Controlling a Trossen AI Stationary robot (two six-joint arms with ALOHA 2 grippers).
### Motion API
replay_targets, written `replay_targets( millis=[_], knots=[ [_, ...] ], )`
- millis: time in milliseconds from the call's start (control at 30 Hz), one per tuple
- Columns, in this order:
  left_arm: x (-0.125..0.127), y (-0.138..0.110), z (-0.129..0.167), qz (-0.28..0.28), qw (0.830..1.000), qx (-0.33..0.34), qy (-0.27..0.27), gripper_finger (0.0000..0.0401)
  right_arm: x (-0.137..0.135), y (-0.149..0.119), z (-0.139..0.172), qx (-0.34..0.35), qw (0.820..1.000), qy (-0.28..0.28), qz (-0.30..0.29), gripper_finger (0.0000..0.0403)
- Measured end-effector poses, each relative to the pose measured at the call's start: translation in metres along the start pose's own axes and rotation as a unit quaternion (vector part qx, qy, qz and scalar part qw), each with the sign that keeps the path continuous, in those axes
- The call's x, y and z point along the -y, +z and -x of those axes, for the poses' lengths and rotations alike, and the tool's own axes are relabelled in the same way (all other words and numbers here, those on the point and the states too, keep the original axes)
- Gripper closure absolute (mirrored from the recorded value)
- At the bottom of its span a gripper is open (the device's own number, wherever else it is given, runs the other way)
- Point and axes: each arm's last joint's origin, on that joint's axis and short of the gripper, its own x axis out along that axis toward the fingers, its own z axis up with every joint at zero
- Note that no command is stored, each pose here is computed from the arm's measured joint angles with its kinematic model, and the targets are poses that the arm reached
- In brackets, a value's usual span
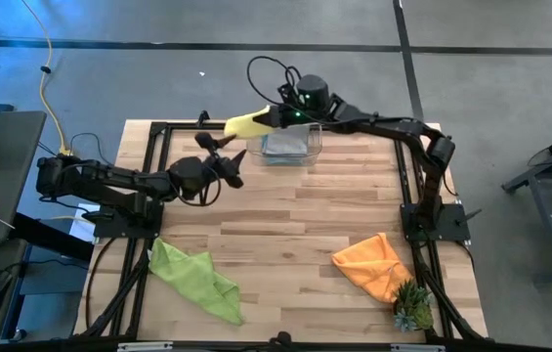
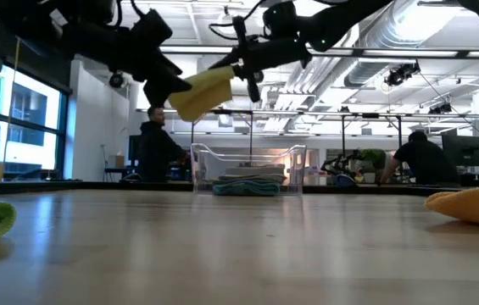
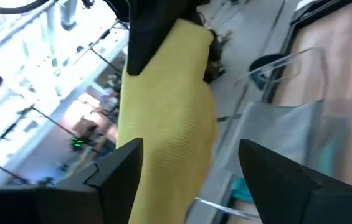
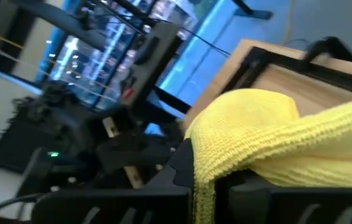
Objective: Fold microfiber towels
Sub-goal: Put the yellow towel into the transparent bin
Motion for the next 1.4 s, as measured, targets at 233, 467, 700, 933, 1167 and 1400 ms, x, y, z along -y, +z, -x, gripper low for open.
replay_targets(
  millis=[233, 467, 700, 933, 1167, 1400],
  knots=[
    [-0.009, 0.004, 0.000, -0.054, 0.996, -0.036, 0.067, 0.0146, -0.013, -0.005, -0.006, -0.005, 0.999, 0.041, -0.002, 0.0403],
    [-0.013, 0.004, -0.001, -0.106, 0.989, -0.050, 0.087, 0.0150, -0.020, -0.011, -0.009, -0.025, 0.998, 0.062, -0.006, 0.0403],
    [-0.015, 0.001, -0.002, -0.156, 0.981, -0.074, 0.094, 0.0240, -0.022, -0.014, -0.010, -0.031, 0.997, 0.067, -0.003, 0.0403],
    [-0.013, 0.003, 0.000, -0.170, 0.979, -0.071, 0.089, 0.0383, -0.014, -0.013, -0.007, -0.052, 0.994, 0.062, 0.074, 0.0375],
    [-0.004, -0.010, -0.004, -0.143, 0.984, -0.095, 0.042, 0.0394, 0.000, -0.007, 0.013, -0.096, 0.975, 0.028, 0.196, 0.0271],
    [-0.003, -0.018, -0.017, 0.007, 0.983, -0.119, -0.138, 0.0398, -0.004, 0.001, 0.046, -0.097, 0.903, -0.133, 0.397, 0.0168]
  ],
)
